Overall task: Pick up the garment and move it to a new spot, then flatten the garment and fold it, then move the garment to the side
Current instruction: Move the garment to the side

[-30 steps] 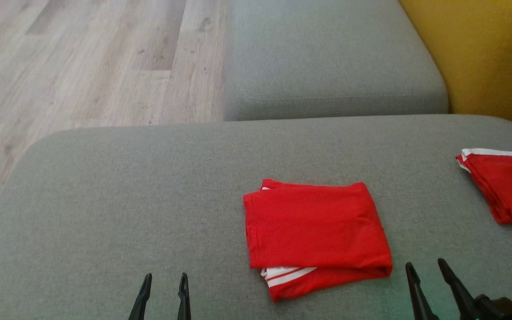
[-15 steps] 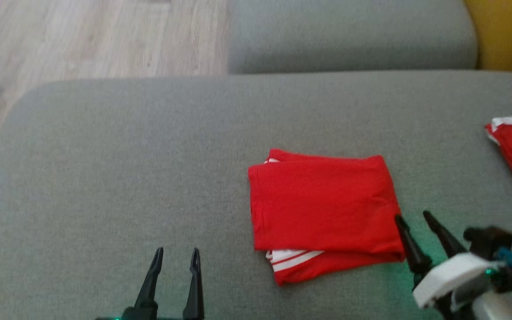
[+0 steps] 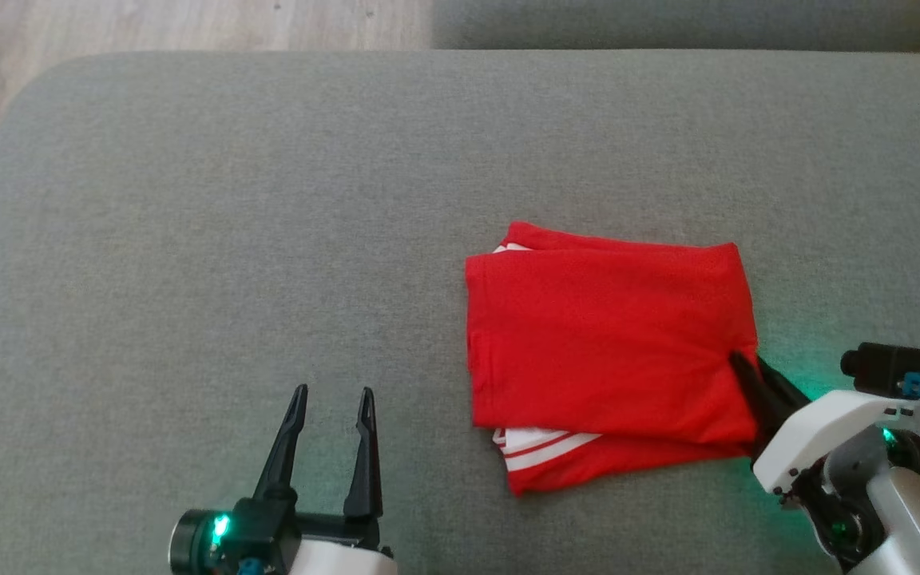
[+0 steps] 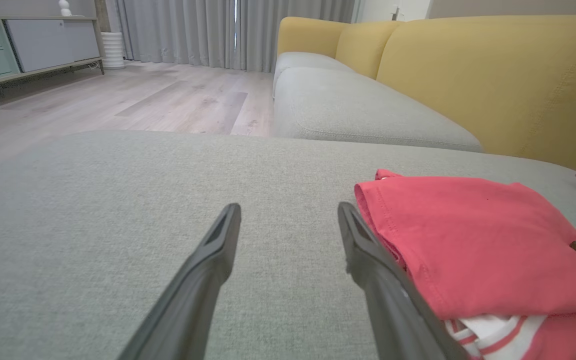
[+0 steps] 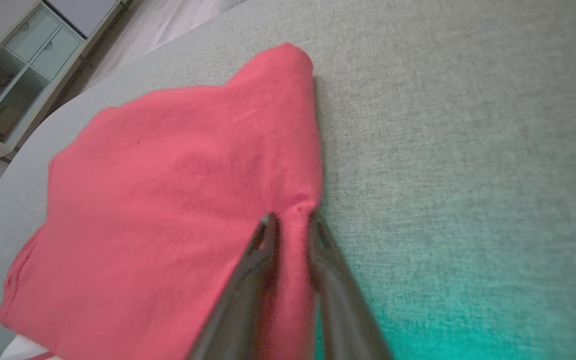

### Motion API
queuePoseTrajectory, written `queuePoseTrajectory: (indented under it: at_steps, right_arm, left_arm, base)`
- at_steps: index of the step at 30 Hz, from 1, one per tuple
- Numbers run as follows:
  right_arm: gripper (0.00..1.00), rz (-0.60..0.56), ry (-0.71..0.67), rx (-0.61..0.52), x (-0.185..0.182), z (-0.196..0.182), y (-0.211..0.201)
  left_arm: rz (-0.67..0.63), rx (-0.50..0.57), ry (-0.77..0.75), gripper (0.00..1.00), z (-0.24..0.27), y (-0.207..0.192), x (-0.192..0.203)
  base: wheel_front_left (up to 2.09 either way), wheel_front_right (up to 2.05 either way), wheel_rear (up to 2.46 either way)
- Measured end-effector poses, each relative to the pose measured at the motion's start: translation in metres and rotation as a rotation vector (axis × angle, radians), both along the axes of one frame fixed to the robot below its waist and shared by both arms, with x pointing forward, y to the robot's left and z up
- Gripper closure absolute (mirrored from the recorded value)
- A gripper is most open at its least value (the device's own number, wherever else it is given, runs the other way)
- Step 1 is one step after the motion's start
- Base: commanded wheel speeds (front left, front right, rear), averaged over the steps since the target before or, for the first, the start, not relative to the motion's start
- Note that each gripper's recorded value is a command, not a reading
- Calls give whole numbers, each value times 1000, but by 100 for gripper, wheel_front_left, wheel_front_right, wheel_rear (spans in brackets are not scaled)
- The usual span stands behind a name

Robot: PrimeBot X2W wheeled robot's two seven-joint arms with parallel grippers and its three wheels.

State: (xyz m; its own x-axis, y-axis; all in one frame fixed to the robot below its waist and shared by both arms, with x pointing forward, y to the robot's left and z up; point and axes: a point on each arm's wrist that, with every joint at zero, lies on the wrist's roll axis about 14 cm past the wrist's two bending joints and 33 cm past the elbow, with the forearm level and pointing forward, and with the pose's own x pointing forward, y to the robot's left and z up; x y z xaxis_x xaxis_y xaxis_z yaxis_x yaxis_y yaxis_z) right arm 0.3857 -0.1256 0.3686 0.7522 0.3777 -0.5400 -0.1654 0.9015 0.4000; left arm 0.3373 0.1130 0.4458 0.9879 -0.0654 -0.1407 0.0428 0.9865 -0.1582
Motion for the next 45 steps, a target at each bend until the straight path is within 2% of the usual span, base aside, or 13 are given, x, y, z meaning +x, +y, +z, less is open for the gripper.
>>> queuePoseTrajectory:
  at_steps: [5,9,12,17,18,29,30,31,34,36,40,45]
  right_arm:
    - [100,-24,-26,-5,4,4,-12]
    - [100,-40,-78,-59,21,16,-38]
    - [100,-86,-154,-144,47,39,-82]
    - [100,-162,-231,-276,72,72,-145]
    - [100,-162,-231,-276,72,72,-145]
    - [100,-390,-276,-530,78,129,-274]
    - [75,-411,-272,-545,76,131,-282]
    - [0,-426,-268,-564,75,132,-289]
    - [0,-448,-292,-611,74,139,-297]
    - [0,-434,-327,-600,77,142,-285]
    - [0,-368,-366,-511,75,130,-236]
    - [0,-252,-348,-385,44,96,-163]
  left_arm:
    - [-34,-8,0,0,-1,-11,8]
    - [-65,-45,-9,0,2,-22,19]
    - [-110,-64,-51,0,13,-37,40]
    - [-169,-126,-101,0,25,-58,66]
    - [-169,-126,-101,0,25,-58,66]
    - [-270,-204,-87,0,10,-91,96]
    - [-278,-210,-85,0,8,-94,97]
    - [-281,-212,-83,0,7,-95,99]
    - [-291,-219,-87,0,7,-96,101]
    - [-284,-208,-102,0,12,-94,101]
    - [-281,-179,-126,0,22,-90,96]
    - [-230,-145,-166,0,43,-73,80]
  base:
    - [0,0,0]
    - [0,0,0]
    - [0,0,0]
    - [0,0,0]
    - [0,0,0]
    - [0,0,0]
    - [0,0,0]
    - [0,0,0]
    - [0,0,0]
    - [0,0,0]
    - [0,0,0]
    - [0,0,0]
